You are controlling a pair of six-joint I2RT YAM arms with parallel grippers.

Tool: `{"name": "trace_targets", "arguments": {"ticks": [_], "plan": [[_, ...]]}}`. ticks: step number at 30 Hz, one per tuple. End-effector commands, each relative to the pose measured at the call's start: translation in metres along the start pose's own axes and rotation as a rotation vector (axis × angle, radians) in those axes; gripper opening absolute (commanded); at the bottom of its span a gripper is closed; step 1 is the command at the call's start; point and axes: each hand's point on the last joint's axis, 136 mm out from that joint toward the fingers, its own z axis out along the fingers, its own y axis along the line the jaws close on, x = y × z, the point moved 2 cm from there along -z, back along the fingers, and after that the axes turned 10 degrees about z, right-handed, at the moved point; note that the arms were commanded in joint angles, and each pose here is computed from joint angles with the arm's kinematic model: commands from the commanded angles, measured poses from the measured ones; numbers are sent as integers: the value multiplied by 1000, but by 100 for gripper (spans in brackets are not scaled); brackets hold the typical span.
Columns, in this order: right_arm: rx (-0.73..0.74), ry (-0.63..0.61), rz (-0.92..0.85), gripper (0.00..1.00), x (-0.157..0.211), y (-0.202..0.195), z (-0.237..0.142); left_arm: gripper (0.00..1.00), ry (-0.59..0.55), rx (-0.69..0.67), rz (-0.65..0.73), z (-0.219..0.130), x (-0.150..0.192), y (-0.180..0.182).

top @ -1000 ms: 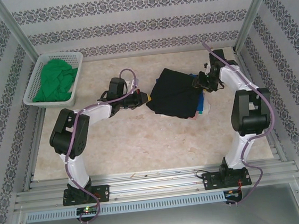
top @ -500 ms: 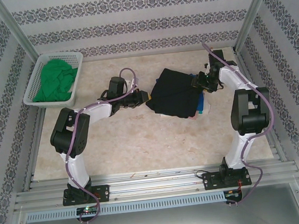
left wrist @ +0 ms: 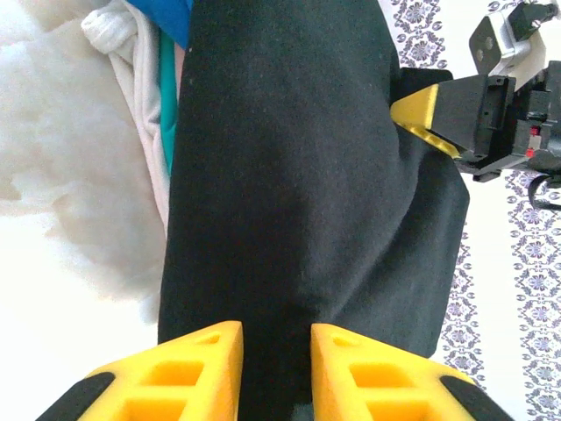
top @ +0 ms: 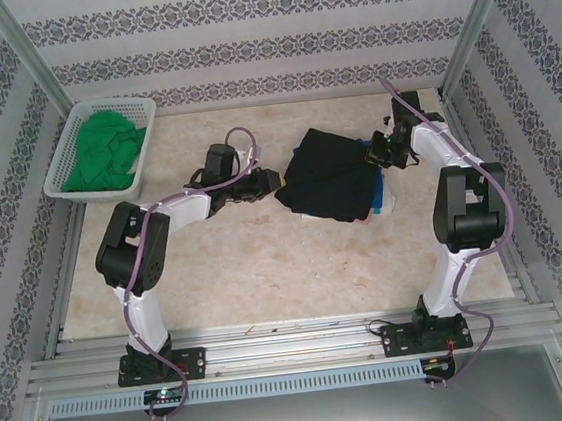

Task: Fold and stack the t-shirts

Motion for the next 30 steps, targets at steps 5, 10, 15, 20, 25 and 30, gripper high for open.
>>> {"name": "trace_targets", "arguments": {"ticks": [5, 10, 15, 20, 25, 30], "plan": [[-41, -44, -42, 0, -4, 23, -22, 27, -33, 38, 0, 19, -6, -3], [-68, -76, -68, 0, -8, 38, -43, 13, -18, 73, 23, 26, -3, -15], [-76, -117, -95, 0, -15, 51, -68, 0, -64, 151, 21, 15, -12, -39], [-83, -146, -105, 0, -29, 57, -84, 0, -88, 184, 33, 6, -26, -62], [-74, -154, -113, 0, -48, 58, -95, 0, -99, 270, 37, 8, -35, -90], [-83, -102, -93, 0, -27, 46, -63, 0, -109, 155, -15, 5, -27, -45]]}}
